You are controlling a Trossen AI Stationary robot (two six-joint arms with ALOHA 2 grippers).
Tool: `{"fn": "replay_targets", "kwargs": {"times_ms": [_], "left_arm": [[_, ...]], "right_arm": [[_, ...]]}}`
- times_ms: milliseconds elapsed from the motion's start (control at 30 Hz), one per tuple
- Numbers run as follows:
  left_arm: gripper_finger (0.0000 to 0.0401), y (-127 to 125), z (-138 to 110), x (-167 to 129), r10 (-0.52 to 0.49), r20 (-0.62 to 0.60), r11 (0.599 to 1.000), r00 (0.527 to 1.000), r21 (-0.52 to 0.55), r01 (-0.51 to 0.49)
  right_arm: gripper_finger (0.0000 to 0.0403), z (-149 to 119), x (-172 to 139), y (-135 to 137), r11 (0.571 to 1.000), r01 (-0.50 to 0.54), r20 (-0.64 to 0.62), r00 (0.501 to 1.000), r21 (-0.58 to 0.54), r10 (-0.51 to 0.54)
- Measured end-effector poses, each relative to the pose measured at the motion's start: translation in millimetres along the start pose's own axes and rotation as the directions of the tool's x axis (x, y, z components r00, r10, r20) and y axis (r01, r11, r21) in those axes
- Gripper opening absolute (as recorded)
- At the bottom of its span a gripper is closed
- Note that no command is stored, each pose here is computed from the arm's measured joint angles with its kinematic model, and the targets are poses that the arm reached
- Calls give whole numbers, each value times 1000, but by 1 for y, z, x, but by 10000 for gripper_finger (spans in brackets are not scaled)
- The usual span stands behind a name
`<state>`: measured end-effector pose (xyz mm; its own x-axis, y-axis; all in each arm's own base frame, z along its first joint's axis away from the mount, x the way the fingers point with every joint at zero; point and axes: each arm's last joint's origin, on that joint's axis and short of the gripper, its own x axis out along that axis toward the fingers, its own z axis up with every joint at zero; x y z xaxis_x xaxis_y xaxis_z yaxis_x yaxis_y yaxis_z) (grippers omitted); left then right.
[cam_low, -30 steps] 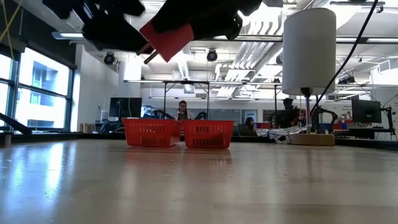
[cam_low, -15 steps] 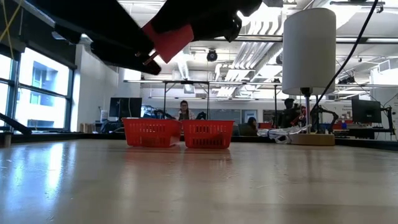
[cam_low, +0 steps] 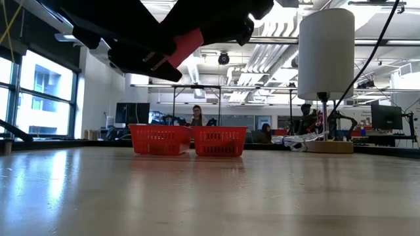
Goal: Pick & Place Office items
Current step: Put the pink charger adapter into the left red bin
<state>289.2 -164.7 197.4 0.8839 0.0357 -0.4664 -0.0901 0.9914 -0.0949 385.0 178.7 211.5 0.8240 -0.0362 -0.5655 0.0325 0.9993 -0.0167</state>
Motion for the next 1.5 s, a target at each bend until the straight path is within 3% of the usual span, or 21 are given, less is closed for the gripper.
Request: {"fn": "replay_targets", "kwargs": {"times_ms": [200,333,800,1133,1333,1500], "left_arm": [[346,3,2,2,-15,-6,1000,1000,-12,15],[323,3,2,3,-26,-6,1000,1000,-15,25],[144,3,2,2,-34,-10,999,999,10,34],[144,-1,0,0,-38,-7,999,999,11,38],[144,-1,2,0,-24,8,1000,1000,-15,24],[144,-1,1,-1,-38,-7,999,999,-8,38]], "right_arm": [[140,0,0,0,1000,-3,0,1000,-1,3],[140,0,0,0,1000,-13,-4,1000,-1,13],[147,1,3,-6,1000,-27,-14,1000,15,27],[217,1,3,-6,999,-42,-22,999,9,42],[221,5,-14,-12,997,70,-45,996,-13,-70],[219,11,-35,-8,996,84,-25,996,-20,-85]]}}
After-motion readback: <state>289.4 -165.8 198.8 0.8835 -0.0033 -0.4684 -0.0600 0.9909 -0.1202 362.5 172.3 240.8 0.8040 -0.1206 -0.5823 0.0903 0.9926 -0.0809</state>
